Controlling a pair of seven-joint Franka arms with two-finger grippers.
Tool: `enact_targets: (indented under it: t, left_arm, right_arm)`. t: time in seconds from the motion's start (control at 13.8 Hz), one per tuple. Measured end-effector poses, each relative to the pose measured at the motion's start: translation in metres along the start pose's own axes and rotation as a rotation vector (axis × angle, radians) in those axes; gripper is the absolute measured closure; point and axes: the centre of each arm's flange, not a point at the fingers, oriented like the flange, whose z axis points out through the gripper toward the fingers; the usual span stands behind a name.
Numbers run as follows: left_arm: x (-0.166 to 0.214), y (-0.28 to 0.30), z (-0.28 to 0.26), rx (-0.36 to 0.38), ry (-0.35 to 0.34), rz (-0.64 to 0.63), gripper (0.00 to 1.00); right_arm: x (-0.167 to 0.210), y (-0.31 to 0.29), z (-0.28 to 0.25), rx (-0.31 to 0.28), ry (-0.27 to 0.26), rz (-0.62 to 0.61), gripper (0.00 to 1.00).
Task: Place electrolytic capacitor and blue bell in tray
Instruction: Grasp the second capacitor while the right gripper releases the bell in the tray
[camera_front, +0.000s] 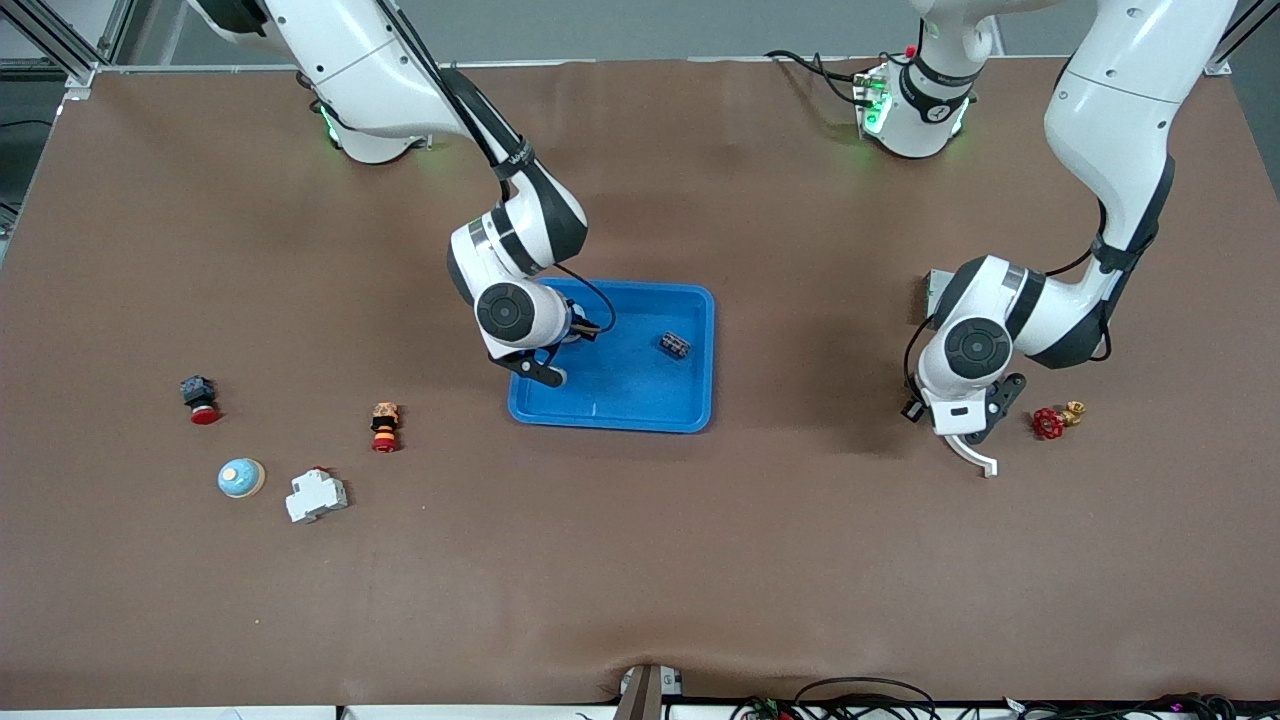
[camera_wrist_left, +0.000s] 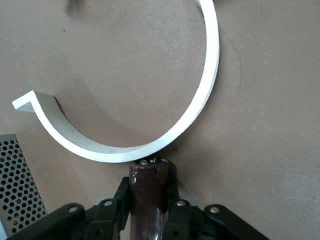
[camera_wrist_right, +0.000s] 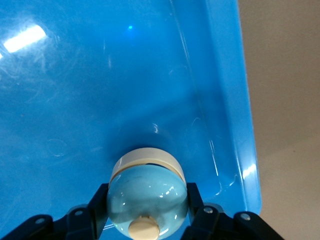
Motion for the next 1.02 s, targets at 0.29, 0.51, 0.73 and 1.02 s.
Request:
enact_targets:
  t: [0.29,0.51,0.73,1.02]
  left_arm:
    - [0.002,0.012,-0.024,-0.057,0.021,-0.035,0.68]
    - [-0.025,0.043,-0.077,-0.153,0.037,-0.053,0.68]
    - [-0.061,0.075,-0.121,-0.218,-0.003,-0.077,0.68]
    - [-0.13,0.119,-0.153,-0.27,-0.034,-0.061,0.68]
  right_arm:
    - [-0.002,-0.001,0.006,-0.008,-0.005,-0.005,0.34]
    - [-0.007,-0.004,0.007,-0.011,-0.004,-0.013,0.19]
    - [-0.007,-0.007,0.002,-0.003,0.0,-0.019,0.01]
    - [-0.015,-0.01,-0.07,-0.007,-0.009,-0.091,0.0]
